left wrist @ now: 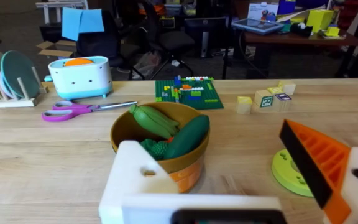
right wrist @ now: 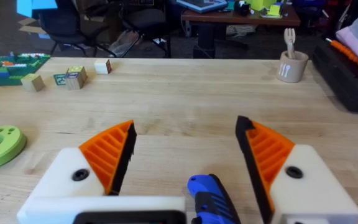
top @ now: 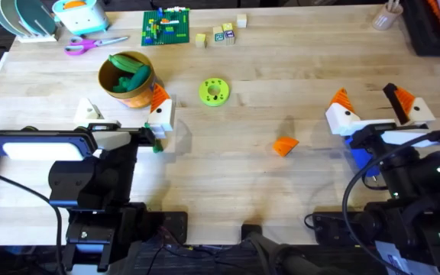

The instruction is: Pick up the gripper from the table and insert it into the empty holder that is missing its gripper. Then pick up a screw, insert it into the mounting hole, and use the screwdriver to tighten it. Finally, clean up the table by picking up the vegetable and placing it into the bucket.

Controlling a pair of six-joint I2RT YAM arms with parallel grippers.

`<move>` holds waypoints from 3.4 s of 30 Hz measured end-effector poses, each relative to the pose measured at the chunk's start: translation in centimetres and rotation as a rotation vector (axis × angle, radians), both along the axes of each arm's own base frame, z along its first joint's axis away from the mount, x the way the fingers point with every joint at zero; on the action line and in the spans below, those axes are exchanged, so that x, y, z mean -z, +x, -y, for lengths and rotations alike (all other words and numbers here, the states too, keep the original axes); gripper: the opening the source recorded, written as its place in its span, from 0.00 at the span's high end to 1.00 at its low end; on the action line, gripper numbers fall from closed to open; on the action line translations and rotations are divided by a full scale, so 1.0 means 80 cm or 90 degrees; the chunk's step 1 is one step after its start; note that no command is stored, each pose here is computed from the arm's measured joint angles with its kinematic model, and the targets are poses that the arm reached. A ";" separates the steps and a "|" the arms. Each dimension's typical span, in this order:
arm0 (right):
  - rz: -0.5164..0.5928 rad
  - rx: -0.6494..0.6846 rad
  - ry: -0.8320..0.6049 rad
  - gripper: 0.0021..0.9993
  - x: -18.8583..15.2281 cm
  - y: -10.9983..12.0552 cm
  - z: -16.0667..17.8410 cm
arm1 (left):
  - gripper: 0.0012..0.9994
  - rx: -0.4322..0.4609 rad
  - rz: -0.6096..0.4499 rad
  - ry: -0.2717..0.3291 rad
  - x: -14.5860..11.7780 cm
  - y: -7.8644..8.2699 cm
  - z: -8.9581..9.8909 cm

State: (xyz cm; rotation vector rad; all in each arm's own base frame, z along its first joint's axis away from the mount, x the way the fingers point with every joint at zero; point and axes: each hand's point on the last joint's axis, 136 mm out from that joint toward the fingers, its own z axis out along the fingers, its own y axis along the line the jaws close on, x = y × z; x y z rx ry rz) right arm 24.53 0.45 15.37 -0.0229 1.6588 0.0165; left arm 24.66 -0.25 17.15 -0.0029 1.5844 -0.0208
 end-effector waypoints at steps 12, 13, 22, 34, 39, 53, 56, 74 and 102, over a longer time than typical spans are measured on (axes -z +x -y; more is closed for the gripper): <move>-0.002 0.000 0.000 0.01 0.001 0.000 0.000 | 0.01 -0.018 -0.018 -0.021 0.007 -0.001 -0.006; -0.006 0.000 0.000 0.01 0.002 0.000 0.000 | 0.01 -0.021 -0.037 -0.030 0.013 -0.002 -0.007; -0.139 -0.004 -0.001 0.01 -0.018 -0.029 -0.001 | 0.01 -0.064 -0.169 -0.085 -0.036 -0.049 -0.017; -0.244 -0.004 -0.001 0.01 -0.074 -0.013 -0.001 | 0.01 -0.073 -0.341 -0.128 -0.046 -0.046 -0.012; -0.271 -0.005 -0.001 0.01 -0.063 -0.013 -0.002 | 0.01 -0.073 -0.364 -0.130 -0.038 -0.045 -0.011; -0.268 -0.006 0.000 0.01 -0.064 -0.013 -0.002 | 0.01 -0.129 -0.660 -0.177 0.104 -0.029 -0.006; -0.268 -0.006 0.000 0.01 -0.064 -0.013 -0.002 | 0.04 -0.137 -0.713 -0.181 0.127 -0.030 -0.004; -0.268 -0.006 0.002 0.01 -0.064 -0.013 -0.002 | 0.22 0.072 -0.582 -0.150 0.048 0.017 0.057; -0.607 -0.005 0.002 0.01 0.051 -0.126 -0.002 | 0.01 0.408 -0.295 0.027 -0.093 -0.022 0.174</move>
